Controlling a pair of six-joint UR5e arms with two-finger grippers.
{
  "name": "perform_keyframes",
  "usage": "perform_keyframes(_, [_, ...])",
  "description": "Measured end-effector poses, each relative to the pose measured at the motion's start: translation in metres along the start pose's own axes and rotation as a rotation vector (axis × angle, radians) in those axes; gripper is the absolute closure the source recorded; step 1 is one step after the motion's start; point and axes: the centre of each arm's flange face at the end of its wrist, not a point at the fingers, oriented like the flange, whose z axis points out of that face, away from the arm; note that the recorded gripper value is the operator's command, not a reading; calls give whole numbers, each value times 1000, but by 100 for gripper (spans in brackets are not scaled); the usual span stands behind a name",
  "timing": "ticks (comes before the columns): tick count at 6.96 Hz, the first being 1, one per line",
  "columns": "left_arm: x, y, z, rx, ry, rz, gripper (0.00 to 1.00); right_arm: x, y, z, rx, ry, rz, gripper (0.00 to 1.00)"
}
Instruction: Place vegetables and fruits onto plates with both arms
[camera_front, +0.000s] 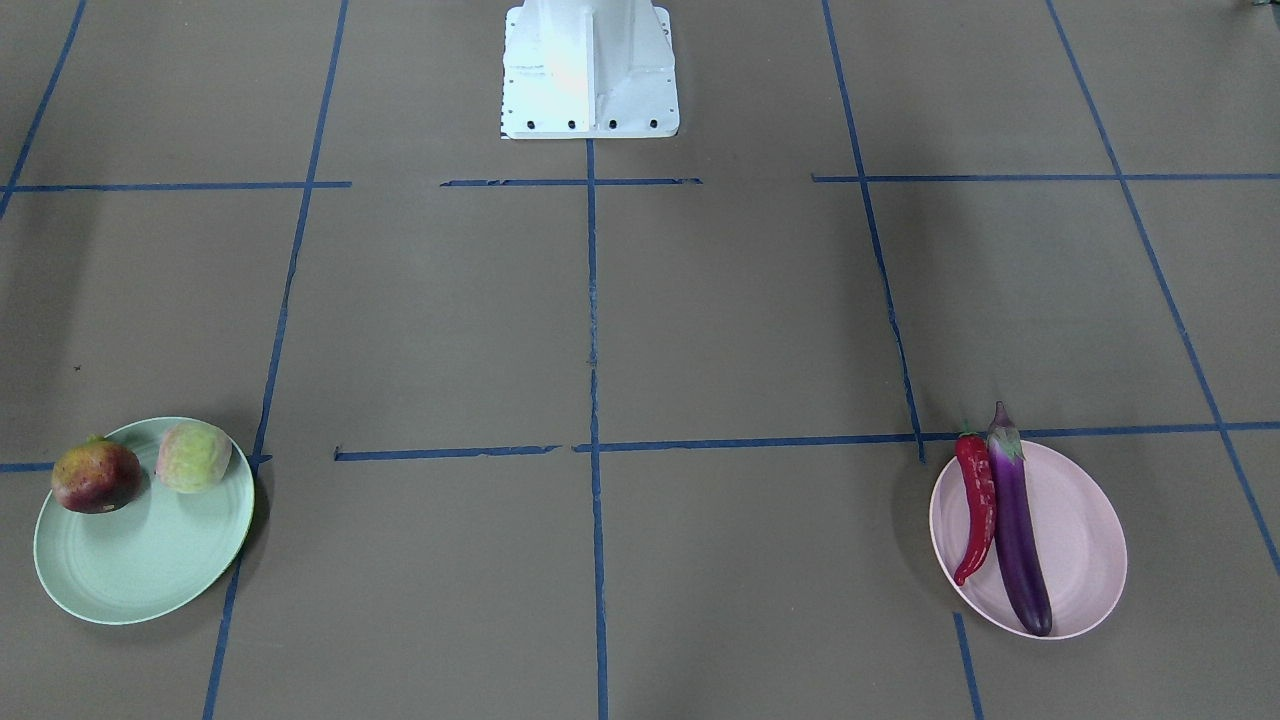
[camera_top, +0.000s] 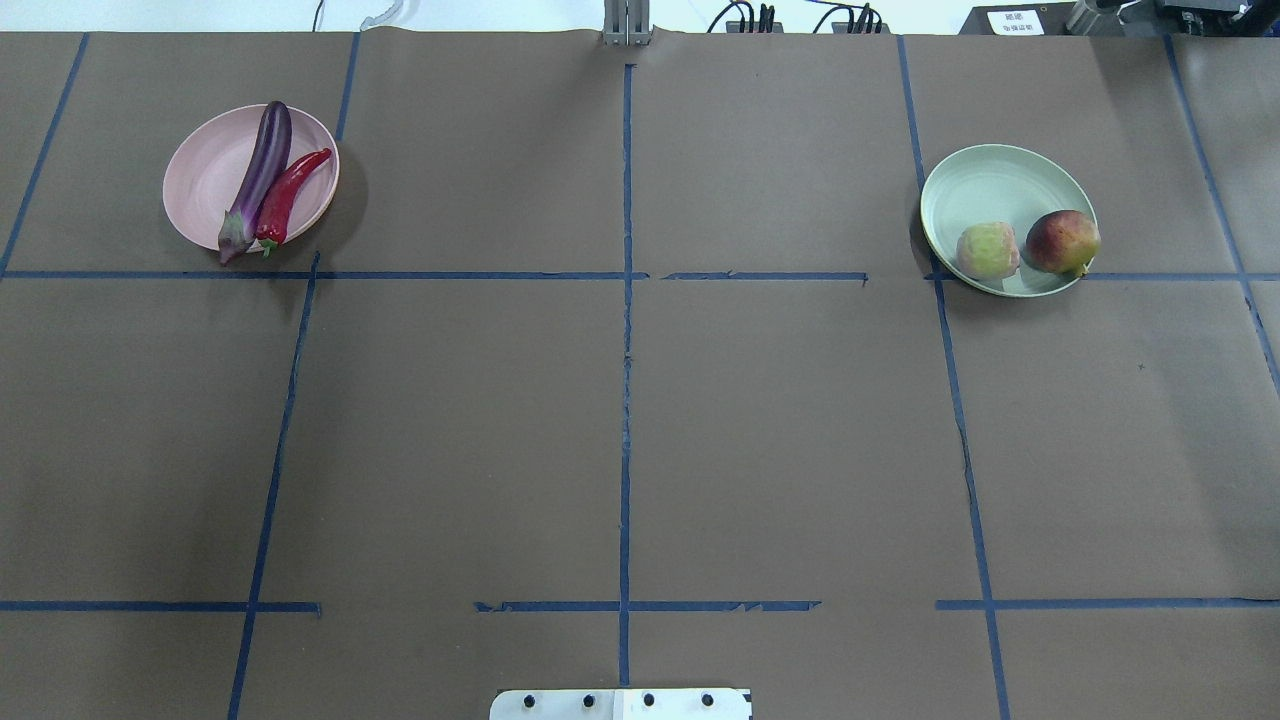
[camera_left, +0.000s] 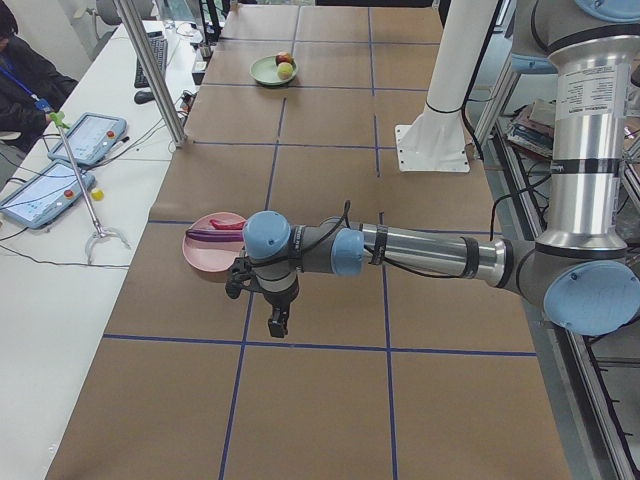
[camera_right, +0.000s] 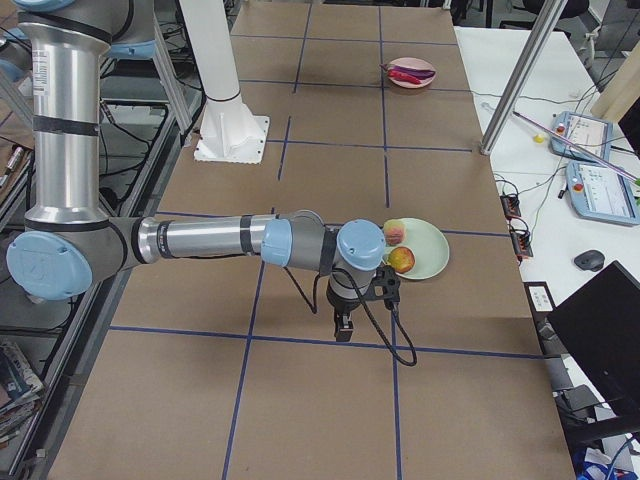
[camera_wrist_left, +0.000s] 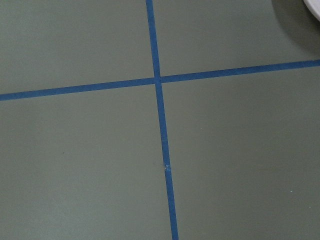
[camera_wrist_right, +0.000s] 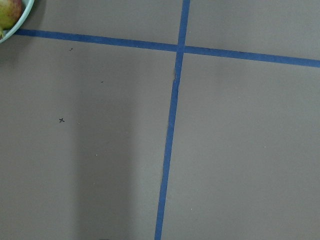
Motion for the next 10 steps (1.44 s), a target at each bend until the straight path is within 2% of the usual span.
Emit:
perform_keyframes(3, [-10,15,9,-23,-5,-27,0,0,0,0,-1,0,0,0])
perform_keyframes(10, [-5,15,4,-12,-5,-17,0,0,0,1,-1,-1,0,0])
